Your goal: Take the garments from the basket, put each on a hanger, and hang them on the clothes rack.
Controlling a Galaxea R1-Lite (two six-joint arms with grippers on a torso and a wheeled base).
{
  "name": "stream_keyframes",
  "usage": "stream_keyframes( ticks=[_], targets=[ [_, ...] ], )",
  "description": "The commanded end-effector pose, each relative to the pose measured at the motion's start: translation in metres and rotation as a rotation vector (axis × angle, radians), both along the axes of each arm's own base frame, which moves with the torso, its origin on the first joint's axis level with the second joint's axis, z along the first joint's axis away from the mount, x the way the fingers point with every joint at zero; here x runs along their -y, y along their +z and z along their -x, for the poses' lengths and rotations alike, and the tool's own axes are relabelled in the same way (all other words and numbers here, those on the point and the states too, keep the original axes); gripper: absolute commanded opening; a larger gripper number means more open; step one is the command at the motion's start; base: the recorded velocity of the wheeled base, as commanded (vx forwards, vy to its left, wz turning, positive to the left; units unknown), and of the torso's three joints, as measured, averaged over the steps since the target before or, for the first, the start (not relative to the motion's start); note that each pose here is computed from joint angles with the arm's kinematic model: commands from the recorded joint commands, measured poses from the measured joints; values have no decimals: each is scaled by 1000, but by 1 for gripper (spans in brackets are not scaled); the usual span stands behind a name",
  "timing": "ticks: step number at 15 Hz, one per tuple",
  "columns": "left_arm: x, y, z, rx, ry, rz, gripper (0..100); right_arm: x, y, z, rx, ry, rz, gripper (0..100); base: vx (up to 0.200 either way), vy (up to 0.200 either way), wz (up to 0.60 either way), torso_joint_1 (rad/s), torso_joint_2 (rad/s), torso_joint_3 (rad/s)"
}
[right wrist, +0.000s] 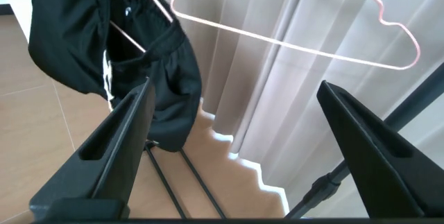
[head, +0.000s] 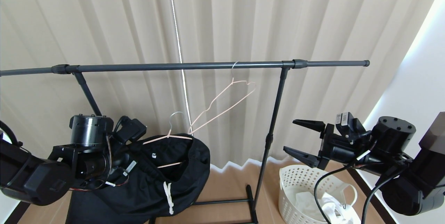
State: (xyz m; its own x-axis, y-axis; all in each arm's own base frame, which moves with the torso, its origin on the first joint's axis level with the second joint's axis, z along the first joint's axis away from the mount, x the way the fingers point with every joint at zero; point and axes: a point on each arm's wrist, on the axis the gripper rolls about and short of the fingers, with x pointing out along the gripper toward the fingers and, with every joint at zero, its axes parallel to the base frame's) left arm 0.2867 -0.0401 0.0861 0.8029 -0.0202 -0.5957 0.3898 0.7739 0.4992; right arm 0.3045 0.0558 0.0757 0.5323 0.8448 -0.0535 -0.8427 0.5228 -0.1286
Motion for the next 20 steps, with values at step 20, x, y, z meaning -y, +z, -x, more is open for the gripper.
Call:
stream_keyframes(
  ticks=[20],
  targets=[
    [57, 35, -50, 180, 144, 351, 0, 0, -1, -2, 0, 1, 0, 100, 0, 0, 0, 0, 0, 0]
  ],
)
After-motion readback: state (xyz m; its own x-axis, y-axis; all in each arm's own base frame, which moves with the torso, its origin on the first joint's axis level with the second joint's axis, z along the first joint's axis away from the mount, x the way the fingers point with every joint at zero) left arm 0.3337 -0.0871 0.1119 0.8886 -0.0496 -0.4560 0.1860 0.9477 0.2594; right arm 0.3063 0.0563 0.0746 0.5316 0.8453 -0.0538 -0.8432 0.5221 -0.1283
